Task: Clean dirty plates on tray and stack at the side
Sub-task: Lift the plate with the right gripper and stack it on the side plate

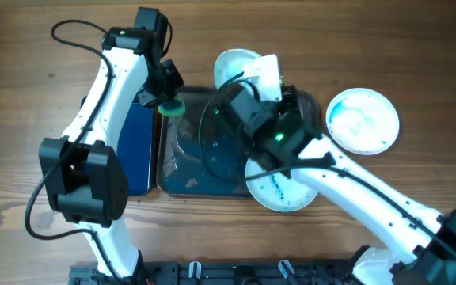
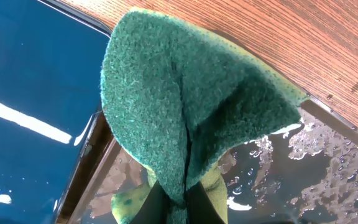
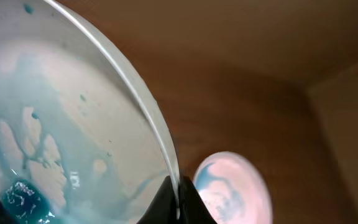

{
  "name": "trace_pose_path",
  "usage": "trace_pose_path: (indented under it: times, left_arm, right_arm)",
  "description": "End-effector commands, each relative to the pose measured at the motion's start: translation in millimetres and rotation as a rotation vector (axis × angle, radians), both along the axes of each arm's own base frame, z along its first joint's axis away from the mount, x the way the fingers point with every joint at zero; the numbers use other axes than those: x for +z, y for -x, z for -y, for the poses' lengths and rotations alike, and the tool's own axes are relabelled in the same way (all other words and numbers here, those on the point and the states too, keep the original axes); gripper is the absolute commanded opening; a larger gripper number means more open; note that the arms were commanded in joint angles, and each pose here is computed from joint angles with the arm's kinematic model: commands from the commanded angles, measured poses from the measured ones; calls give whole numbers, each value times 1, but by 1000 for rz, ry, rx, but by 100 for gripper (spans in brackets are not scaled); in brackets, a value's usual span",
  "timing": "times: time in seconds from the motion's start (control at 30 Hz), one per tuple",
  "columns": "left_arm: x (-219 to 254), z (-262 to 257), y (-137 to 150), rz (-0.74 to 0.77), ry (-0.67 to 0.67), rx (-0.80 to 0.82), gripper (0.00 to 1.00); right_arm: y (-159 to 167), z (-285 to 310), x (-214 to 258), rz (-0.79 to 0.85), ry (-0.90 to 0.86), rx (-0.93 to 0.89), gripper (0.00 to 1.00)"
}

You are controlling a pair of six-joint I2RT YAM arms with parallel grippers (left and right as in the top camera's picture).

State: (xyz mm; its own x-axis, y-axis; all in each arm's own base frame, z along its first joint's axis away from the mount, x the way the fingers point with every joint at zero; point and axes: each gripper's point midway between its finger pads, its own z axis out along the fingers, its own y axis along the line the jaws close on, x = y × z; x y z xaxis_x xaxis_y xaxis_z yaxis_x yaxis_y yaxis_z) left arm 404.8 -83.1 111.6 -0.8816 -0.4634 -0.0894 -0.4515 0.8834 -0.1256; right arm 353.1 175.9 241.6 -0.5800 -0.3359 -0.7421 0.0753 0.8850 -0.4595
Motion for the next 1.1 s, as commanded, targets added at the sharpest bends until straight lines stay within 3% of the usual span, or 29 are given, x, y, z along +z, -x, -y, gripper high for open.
trace_pose_path:
  times: [0.0, 0.1, 0.2, 0.37, 0.43, 0.6, 0.67, 0.73, 0.8, 0.9, 1.0, 1.07]
  left_arm:
    - [21, 1, -7, 65, 10, 11, 4]
    - [21, 1, -7, 65, 11, 11, 4]
    - [21, 1, -7, 66, 11, 11, 4]
    - [21, 1, -7, 65, 11, 11, 4]
    - [21, 1, -7, 66, 10, 12, 4]
    - [21, -1, -7, 68, -4, 11, 4]
    - [21, -1, -7, 68, -4, 11, 4]
    - [21, -1, -7, 68, -4, 11, 4]
    - [21, -1, -7, 68, -4, 11, 4]
    - [21, -1, -7, 67, -4, 11, 4]
    - [20, -1, -7, 66, -5, 11, 4]
    - [20, -2, -5, 59, -6, 11, 4]
  right_arm:
    - [16, 17, 58, 250, 183, -123, 4]
    - [32, 11, 82, 357, 278, -147, 4]
    - [36, -1, 91, 359, 337, -116, 4]
    - [31, -9, 88, 351, 288, -91, 4]
    - [22, -37, 36, 119, 130, 123, 4]
    - [24, -43, -67, -336, -345, 194, 4]
    - [28, -48, -81, -519, -536, 292, 4]
    - [12, -32, -73, -538, -697, 281, 4]
    - [-12, 11, -58, -470, -814, 173, 4]
    - [-28, 113, -62, -396, -933, -176, 4]
    - [-13, 213, -85, -336, -908, -494, 4]
    - [15, 266, -115, -331, -906, -687, 4]
